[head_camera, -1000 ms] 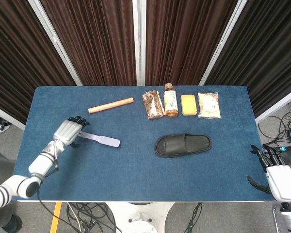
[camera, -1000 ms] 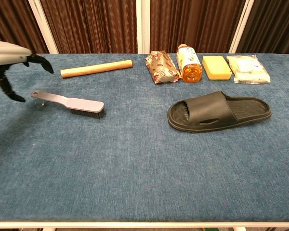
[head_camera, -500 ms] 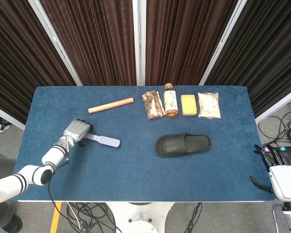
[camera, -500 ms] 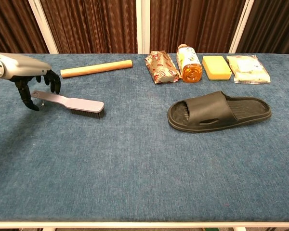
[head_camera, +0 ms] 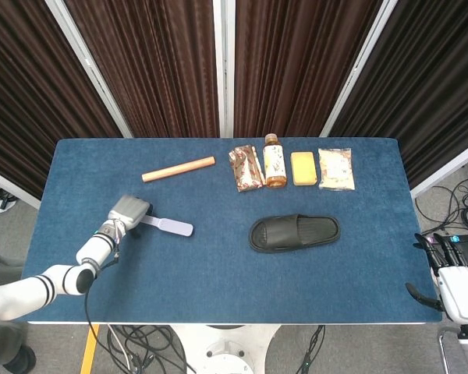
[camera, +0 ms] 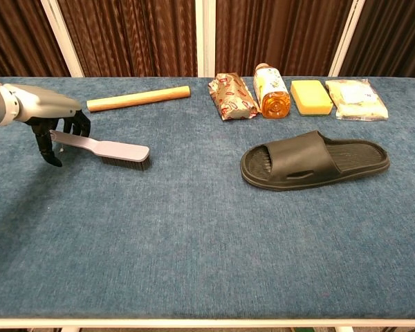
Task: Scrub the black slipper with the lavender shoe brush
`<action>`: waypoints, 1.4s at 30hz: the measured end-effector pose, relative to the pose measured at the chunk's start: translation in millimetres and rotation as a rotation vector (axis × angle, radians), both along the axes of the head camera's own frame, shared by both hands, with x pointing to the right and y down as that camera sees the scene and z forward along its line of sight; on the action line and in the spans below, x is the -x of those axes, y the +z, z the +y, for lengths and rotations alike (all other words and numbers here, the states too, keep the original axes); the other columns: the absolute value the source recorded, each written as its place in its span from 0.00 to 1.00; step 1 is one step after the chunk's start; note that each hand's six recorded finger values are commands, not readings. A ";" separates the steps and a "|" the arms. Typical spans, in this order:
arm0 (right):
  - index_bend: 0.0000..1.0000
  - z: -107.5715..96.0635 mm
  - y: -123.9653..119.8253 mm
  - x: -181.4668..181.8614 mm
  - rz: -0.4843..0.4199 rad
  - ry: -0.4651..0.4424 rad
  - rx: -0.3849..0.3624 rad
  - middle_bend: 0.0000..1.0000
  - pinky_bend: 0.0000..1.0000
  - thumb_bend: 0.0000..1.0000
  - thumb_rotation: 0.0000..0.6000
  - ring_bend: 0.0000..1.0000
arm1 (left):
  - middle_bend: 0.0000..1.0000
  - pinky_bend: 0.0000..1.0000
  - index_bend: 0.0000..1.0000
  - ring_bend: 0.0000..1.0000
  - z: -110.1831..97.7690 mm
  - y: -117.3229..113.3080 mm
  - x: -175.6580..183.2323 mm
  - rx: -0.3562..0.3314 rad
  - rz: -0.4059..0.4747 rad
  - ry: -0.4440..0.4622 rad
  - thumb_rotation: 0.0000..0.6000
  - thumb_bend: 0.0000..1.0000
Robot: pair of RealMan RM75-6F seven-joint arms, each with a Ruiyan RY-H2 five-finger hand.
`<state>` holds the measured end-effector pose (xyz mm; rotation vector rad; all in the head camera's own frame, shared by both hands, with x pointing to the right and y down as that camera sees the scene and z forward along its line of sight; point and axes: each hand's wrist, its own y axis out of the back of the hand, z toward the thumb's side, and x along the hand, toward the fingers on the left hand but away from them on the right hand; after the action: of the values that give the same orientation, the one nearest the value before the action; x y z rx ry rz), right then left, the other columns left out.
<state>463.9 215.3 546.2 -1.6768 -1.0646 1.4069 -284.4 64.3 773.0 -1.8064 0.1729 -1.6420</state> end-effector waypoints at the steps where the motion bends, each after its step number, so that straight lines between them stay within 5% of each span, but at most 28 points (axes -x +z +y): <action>1: 0.05 0.0 0.4 -0.4 0.000 0.002 0.001 0.22 0.09 0.13 1.00 0.02 | 0.53 0.42 0.47 0.39 0.5 0.8 0.0 0.006 -0.004 -0.001 1.00 0.20; 33: 0.05 4.3 3.6 -13.4 -0.009 0.051 0.012 0.22 0.09 0.13 1.00 0.02 | 0.71 0.59 0.63 0.60 1.3 6.1 -7.2 0.125 -0.061 -0.001 1.00 0.21; 42: 0.05 4.4 1.6 -15.3 -0.022 0.059 0.004 0.22 0.09 0.13 1.00 0.02 | 0.79 0.69 0.71 0.67 1.4 4.9 -5.8 0.143 -0.065 -0.023 1.00 0.29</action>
<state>479.2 219.7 547.8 -1.6795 -1.1327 1.4320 -278.6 65.7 777.9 -1.8586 0.0484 -1.7664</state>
